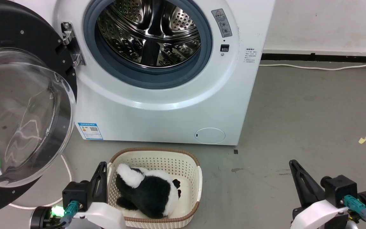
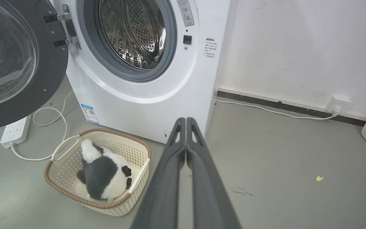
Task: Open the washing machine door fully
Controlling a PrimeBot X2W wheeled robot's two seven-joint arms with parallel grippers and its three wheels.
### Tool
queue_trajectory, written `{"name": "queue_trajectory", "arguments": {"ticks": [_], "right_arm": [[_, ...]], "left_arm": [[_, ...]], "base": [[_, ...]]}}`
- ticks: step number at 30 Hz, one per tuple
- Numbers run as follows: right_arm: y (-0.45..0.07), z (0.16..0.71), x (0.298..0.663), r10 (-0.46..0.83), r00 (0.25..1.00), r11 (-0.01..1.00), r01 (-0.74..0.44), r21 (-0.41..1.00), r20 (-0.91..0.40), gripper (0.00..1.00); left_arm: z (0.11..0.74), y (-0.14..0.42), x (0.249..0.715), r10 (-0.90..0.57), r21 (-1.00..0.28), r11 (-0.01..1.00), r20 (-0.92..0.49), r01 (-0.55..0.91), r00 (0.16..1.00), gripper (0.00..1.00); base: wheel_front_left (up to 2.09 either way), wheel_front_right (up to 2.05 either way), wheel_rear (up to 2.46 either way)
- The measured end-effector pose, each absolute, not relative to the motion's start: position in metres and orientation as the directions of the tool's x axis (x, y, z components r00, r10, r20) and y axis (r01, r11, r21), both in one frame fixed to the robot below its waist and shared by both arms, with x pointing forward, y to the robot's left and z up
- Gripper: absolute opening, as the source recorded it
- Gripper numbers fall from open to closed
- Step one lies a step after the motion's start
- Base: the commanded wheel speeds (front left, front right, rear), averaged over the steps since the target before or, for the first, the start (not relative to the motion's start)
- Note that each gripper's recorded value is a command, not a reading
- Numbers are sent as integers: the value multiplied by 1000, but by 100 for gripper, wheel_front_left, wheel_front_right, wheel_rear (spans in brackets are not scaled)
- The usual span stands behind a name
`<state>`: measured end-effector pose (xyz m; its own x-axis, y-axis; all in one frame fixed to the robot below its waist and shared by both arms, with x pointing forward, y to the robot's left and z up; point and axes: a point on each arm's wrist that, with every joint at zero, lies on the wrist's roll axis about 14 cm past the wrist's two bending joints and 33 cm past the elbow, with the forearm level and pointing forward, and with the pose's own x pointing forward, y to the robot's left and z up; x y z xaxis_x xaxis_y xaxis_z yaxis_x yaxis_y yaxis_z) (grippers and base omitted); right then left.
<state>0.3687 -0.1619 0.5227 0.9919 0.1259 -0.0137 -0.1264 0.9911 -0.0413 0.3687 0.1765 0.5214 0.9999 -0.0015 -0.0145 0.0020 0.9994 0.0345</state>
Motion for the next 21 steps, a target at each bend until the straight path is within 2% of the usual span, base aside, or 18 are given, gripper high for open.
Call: {"name": "queue_trajectory", "arguments": {"ticks": [21], "right_arm": [[-161,522,369,128,991,991,-129,-44,-22,0]], "left_arm": [[522,179,369,6,41,999,-19,-5,1000,0]], "base": [[0,0,0]]}}
